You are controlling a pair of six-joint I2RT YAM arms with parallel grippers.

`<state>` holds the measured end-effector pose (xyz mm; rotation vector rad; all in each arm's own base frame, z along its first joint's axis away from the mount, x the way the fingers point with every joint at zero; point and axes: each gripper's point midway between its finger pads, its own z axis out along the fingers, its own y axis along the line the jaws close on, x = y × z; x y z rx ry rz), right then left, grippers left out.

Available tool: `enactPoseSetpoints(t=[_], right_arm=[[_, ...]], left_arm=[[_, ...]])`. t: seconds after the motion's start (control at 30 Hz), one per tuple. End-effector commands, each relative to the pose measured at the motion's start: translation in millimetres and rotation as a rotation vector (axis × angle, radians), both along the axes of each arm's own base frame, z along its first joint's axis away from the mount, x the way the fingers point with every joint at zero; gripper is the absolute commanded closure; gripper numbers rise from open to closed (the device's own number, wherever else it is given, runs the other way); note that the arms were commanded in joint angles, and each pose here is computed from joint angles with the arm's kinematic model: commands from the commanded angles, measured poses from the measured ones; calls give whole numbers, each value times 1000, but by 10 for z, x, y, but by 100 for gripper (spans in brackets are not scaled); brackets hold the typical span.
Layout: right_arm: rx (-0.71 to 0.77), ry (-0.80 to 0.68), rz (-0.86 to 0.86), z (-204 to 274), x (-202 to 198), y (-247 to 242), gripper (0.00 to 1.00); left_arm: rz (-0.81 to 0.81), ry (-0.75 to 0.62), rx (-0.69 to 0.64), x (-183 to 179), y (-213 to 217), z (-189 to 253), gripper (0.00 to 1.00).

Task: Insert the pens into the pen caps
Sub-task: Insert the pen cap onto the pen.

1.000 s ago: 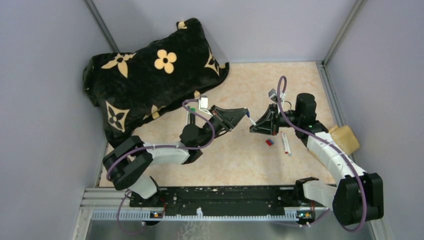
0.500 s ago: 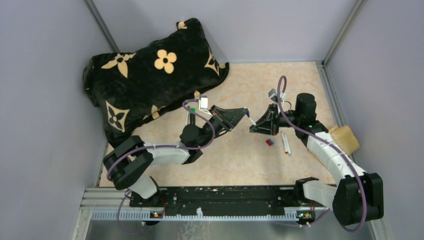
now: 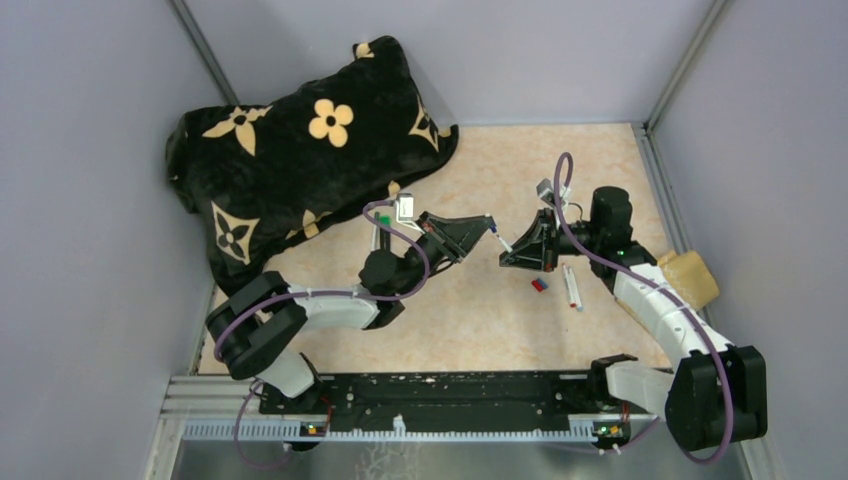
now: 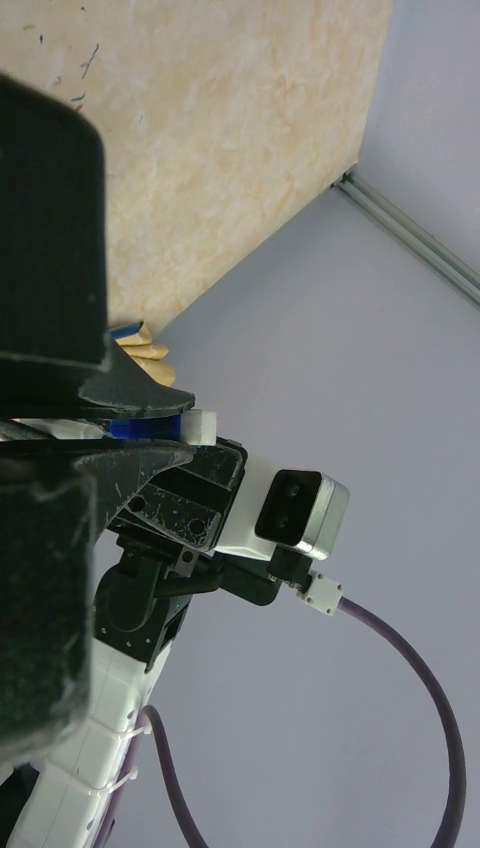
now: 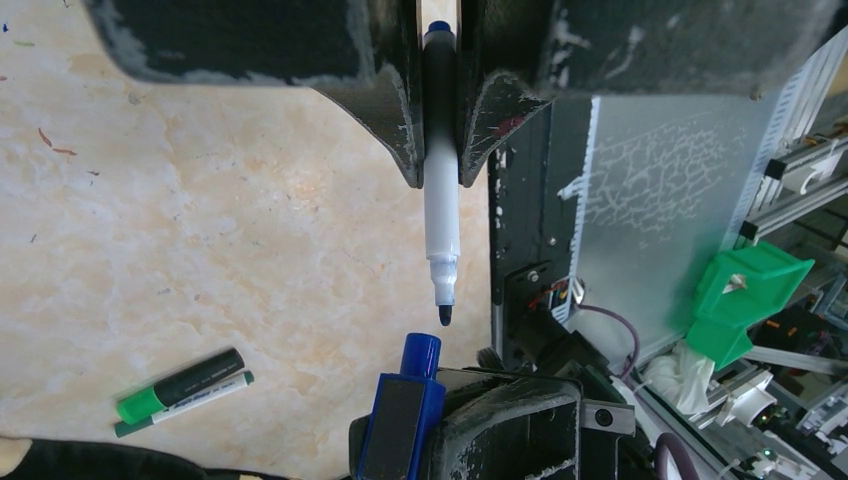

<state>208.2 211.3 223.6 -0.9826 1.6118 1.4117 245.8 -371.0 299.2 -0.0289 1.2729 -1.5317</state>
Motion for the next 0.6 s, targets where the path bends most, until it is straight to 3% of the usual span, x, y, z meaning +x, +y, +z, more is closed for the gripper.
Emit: enactPoseSetpoints(t=[0.0, 0.57], right_arm=[[6, -41, 12, 62, 9, 27, 100], [3, -30, -15, 35, 48, 25, 100]], left_arm=[[-10, -30, -54, -58, 28, 99, 100], [-44, -17, -74, -99, 7, 89, 100]])
